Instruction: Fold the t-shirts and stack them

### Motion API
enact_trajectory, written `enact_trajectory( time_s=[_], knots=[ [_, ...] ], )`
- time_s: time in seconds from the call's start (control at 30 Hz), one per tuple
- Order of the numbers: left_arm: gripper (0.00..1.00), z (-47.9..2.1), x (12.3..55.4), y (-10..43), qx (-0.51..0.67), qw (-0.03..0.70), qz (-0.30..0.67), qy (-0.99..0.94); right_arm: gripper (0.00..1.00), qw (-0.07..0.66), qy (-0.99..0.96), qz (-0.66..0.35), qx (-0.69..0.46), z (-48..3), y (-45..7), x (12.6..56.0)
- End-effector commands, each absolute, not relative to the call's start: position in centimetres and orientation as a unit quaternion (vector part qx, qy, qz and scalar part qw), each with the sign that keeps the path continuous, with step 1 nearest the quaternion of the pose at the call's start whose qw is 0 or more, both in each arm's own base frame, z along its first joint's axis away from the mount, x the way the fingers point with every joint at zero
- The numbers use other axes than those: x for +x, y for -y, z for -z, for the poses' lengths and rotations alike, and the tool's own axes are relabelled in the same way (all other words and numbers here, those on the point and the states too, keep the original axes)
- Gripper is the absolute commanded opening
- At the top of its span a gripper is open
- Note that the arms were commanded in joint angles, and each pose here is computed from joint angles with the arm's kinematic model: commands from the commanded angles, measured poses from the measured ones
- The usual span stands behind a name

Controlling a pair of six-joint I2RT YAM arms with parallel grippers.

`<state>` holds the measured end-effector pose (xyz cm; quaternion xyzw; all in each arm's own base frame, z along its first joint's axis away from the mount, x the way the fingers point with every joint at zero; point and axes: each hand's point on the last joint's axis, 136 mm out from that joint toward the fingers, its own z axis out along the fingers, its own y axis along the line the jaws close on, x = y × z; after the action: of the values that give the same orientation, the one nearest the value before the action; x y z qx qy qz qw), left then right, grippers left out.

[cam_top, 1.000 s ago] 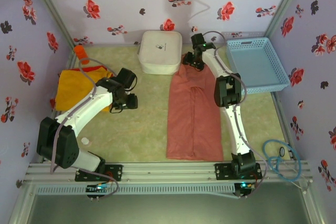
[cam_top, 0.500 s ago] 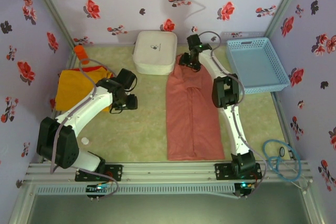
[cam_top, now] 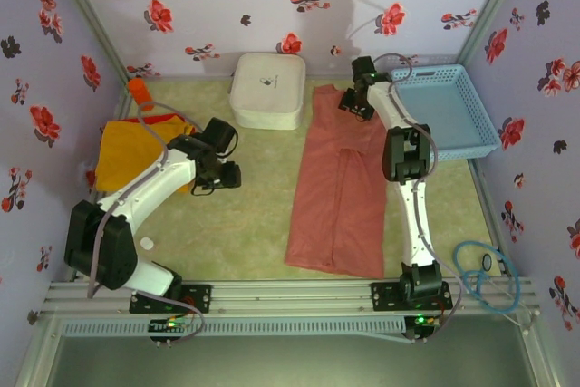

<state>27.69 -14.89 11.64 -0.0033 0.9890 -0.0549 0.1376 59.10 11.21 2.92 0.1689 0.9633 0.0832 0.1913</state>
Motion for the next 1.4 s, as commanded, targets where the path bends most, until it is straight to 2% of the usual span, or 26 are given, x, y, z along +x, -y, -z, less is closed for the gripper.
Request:
enact_trajectory(
  time_s=[0.0,0.17,0.23,0.3,0.37,0.43,0.57,0.83,0.93,1.07,1.2,1.37],
  knots=[
    [0.48,-11.8,28.1,16.3,0.0,0.135,0.07,-0.988,0.63,0.162,-0.973,-0.08,0.142,-2.4,-11.3,57.5],
    [0.52,-10.7,27.0,18.2,0.016,0.109,0.112,-0.988,0.73,0.188,-0.973,-0.095,0.097,-4.7,-13.4,57.9],
    [0.57,-10.4,26.2,19.1,0.025,0.099,0.135,-0.986,0.79,0.202,-0.973,-0.084,0.081,-6.7,-13.8,57.5],
    [0.6,-10.1,25.3,19.7,0.031,0.09,0.151,-0.984,0.81,0.216,-0.971,-0.075,0.072,-8.7,-14.0,56.6],
    [0.67,-9.8,24.6,20.2,0.034,0.081,0.167,-0.982,0.96,0.226,-0.97,-0.058,0.071,-10.0,-13.8,54.5],
    [0.7,-9.5,23.7,21.0,0.04,0.072,0.182,-0.98,0.99,0.242,-0.965,-0.055,0.078,-12.1,-13.5,52.5],
    [0.7,-8.8,21.9,23.3,0.054,0.055,0.221,-0.972,0.99,0.227,-0.965,-0.062,0.113,-14.2,-12.1,46.1],
    [0.66,-6.8,18.2,27.0,0.087,0.008,0.245,-0.966,0.99,0.173,-0.964,-0.07,0.187,-13.6,-8.7,31.0],
    [0.62,-5.9,16.8,27.9,0.088,-0.017,0.249,-0.964,0.94,0.15,-0.962,-0.078,0.216,-13.0,-7.7,26.2],
    [0.58,-4.7,14.9,28.5,0.095,-0.044,0.237,-0.966,0.76,0.137,-0.951,-0.111,0.252,-12.7,-7.6,21.2],
    [0.57,-3.7,13.4,29.0,0.104,-0.064,0.228,-0.966,0.63,0.109,-0.947,-0.122,0.278,-11.4,-7.3,17.3],
    [0.55,-2.9,12.2,29.9,0.107,-0.08,0.234,-0.963,0.61,0.058,-0.955,-0.097,0.275,-9.0,-7.1,13.9]
  ],
)
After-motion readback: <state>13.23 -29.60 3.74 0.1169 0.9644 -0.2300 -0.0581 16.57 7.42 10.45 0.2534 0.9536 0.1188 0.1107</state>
